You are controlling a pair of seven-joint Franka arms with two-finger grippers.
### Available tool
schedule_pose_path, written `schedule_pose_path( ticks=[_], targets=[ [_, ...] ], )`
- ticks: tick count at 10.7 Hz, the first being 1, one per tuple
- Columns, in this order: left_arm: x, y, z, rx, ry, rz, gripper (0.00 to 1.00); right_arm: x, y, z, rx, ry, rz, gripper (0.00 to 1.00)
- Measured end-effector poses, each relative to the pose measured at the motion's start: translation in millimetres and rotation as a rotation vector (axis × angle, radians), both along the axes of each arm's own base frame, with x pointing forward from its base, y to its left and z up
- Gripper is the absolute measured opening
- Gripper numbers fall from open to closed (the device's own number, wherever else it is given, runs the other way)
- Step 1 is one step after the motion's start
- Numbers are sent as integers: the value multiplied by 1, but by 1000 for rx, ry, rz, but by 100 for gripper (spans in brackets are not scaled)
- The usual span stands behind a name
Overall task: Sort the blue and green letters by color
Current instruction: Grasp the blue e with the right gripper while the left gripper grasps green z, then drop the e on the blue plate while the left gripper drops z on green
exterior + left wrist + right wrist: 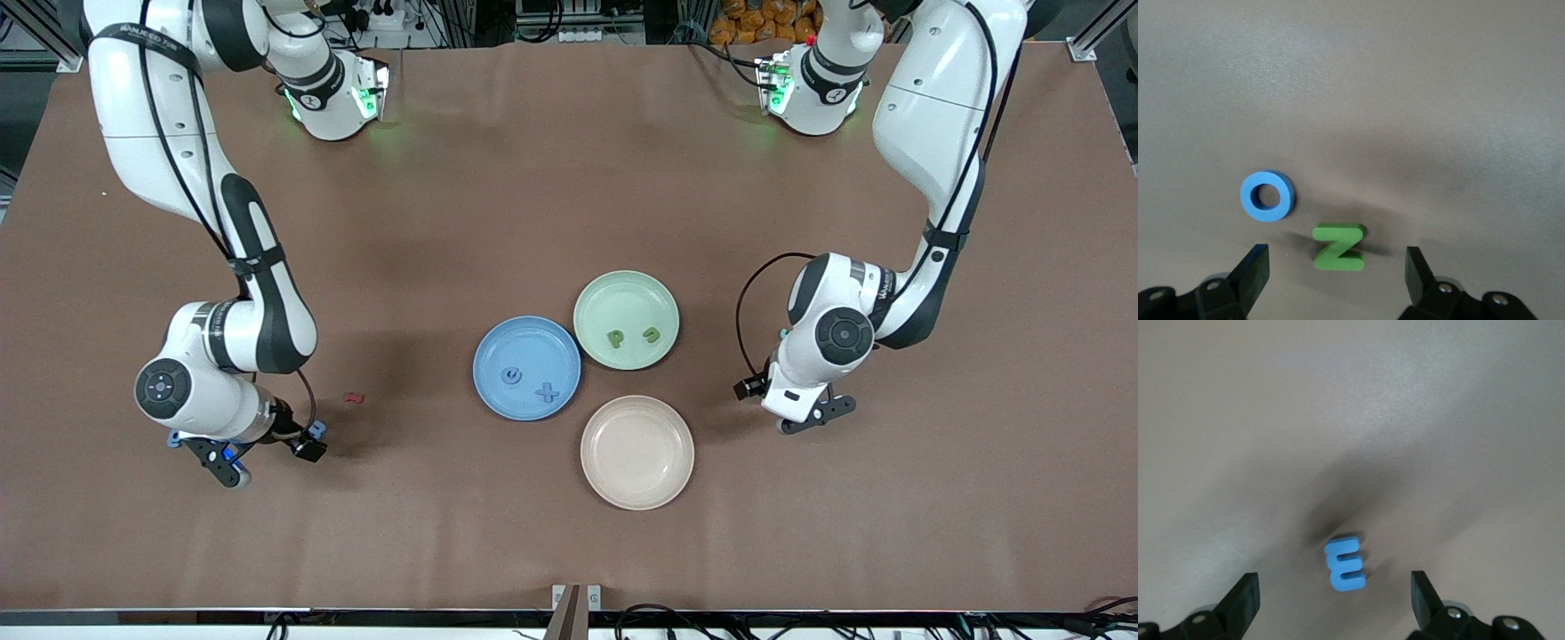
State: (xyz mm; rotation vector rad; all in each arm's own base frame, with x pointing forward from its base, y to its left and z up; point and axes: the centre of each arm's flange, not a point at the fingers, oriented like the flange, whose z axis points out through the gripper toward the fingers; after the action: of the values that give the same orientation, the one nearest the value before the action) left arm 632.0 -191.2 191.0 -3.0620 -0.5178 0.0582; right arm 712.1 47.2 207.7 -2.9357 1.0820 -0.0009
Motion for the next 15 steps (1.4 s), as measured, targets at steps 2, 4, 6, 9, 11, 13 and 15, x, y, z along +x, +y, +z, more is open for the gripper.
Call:
schedule_pose_path(
  ticks=[2,4,6,9,11,13,15],
  targets=[
    [-1,4,-8,3,13,2,85,-3,0,-20,-17,22,-16,100],
    [-2,5,-17,5,25,2,82,-3,0,-31,-22,7,-27,100],
    [-1,3,-17,3,24,1,76,-2,0,-32,-22,-2,-28,100],
    [2,-1,-12,-4,13,-3,42,0,0,-33,-24,-16,-27,94],
    [4,-1,-12,-3,12,-3,34,0,1,-35,-24,-22,-27,75],
    [6,-2,-9,-6,4,-2,34,2,3,-31,-23,-34,-27,44],
    [11,-18,9,-22,-10,-20,34,2,4,-30,-23,-35,-25,27]
  ],
)
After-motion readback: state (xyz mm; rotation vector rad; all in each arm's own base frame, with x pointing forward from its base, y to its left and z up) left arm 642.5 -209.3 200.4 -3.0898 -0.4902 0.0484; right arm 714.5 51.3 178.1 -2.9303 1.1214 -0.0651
